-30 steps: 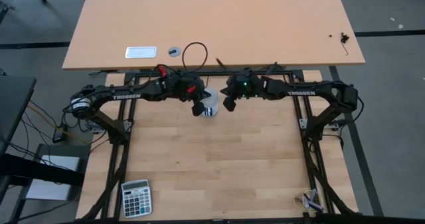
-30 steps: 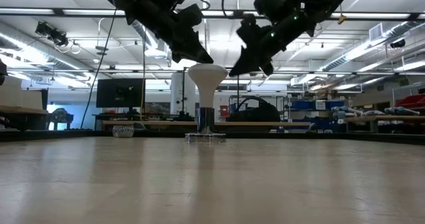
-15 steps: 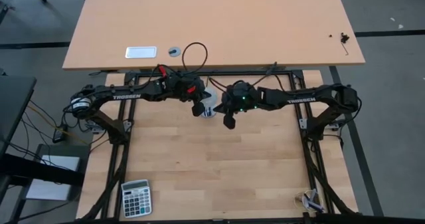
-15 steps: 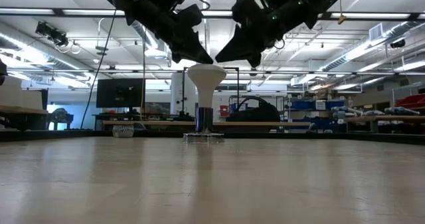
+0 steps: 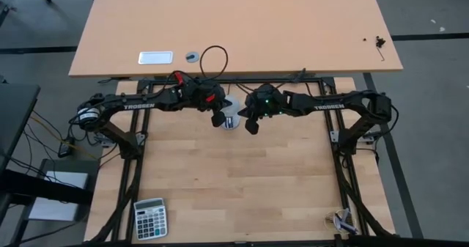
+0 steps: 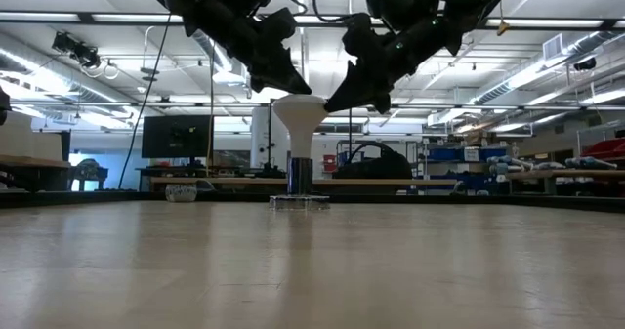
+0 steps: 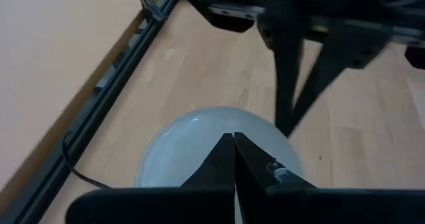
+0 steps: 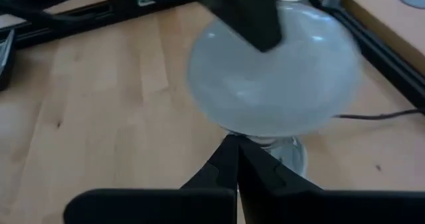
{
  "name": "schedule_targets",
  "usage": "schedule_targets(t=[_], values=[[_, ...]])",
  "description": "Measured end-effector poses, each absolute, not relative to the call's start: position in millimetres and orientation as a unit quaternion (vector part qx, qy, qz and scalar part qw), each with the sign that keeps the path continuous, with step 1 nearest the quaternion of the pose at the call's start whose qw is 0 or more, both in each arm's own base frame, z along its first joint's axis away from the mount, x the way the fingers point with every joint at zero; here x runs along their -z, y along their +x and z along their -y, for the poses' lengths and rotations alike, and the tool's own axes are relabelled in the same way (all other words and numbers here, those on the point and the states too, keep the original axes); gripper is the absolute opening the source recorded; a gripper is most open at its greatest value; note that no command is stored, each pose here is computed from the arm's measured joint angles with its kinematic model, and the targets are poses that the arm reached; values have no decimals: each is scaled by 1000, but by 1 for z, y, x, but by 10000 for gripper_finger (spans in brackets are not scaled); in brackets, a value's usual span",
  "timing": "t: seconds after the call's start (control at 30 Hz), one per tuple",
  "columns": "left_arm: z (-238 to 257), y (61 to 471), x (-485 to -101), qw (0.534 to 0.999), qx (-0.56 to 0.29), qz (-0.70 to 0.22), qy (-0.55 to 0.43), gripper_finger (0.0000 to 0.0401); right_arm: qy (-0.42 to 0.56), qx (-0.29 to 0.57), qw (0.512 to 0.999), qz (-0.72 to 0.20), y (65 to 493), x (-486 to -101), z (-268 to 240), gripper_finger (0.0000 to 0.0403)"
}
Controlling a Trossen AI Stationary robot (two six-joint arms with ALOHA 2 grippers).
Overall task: Screw lightbulb
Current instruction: Remove the lightbulb from the lamp
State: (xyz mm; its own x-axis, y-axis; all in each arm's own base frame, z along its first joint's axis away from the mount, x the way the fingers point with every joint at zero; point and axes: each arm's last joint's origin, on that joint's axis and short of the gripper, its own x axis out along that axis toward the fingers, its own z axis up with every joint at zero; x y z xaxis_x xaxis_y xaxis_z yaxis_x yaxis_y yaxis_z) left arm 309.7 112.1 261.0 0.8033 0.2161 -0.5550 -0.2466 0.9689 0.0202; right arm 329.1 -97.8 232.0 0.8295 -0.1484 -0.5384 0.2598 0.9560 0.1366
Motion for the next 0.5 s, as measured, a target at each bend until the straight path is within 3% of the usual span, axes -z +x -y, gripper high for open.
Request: schedule_targets(t=[0.3,0.5], values=[[-111,310,-261,950,-114,-288,-28,0,124,208,931,-272,313,-232,136,11],[-111,310,-261,950,-115,-288,-28,0,129,124,950,-256,313,-244,124,11]])
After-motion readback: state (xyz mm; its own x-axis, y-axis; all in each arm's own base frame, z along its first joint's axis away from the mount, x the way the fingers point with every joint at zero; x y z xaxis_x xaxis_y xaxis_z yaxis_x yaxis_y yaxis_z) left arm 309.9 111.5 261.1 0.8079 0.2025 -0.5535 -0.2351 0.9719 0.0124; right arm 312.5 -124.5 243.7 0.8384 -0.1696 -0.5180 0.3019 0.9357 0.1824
